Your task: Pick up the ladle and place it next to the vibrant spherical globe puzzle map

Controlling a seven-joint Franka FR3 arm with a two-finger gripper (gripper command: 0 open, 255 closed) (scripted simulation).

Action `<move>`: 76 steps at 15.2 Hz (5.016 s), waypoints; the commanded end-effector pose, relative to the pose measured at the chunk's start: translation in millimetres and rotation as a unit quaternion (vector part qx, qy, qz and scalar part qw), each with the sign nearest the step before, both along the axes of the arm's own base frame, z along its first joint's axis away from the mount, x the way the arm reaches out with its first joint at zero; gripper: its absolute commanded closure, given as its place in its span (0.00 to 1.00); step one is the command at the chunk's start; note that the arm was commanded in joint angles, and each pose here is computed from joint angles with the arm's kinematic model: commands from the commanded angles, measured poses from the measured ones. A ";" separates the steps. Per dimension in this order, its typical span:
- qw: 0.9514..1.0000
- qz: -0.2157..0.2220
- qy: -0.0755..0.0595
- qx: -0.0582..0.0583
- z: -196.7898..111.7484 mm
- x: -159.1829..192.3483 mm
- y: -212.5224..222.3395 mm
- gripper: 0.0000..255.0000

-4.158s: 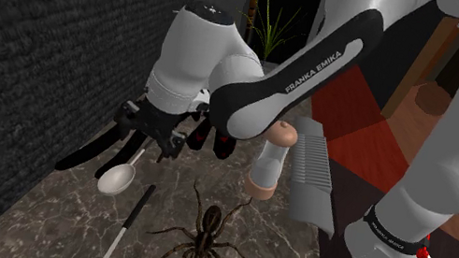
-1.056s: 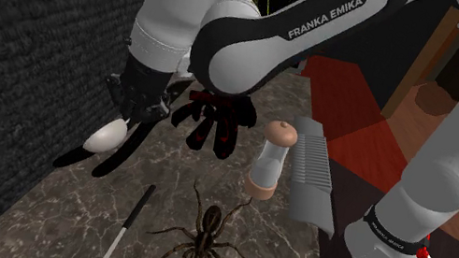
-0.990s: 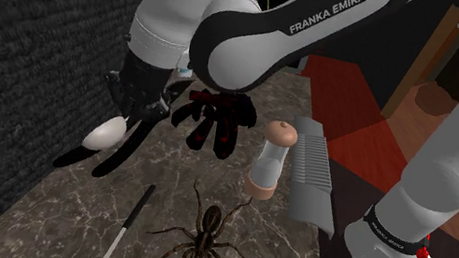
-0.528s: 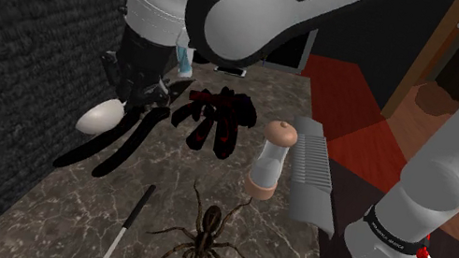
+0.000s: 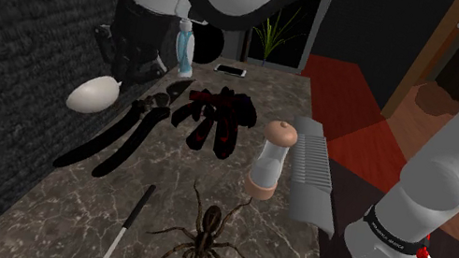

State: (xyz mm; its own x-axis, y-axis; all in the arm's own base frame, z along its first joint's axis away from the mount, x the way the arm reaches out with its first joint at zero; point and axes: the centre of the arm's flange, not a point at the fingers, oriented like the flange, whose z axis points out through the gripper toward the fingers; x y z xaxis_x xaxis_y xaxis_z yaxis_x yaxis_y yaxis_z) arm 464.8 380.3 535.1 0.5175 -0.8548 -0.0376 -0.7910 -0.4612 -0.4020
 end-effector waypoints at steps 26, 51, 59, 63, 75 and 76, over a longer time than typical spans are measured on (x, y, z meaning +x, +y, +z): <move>1.000 0.000 0.000 0.000 65.1 56.6 -177.1 1.00; 1.000 0.000 0.000 0.000 65.5 160.0 -497.6 1.00; 1.000 0.000 0.000 0.000 23.3 160.0 -497.6 1.00; 1.000 0.000 0.000 0.000 2.2 160.0 -497.6 1.00; 1.000 0.000 0.000 0.000 -61.2 160.0 -497.6 1.00; 1.000 0.000 0.000 0.000 -66.5 160.0 -497.6 1.00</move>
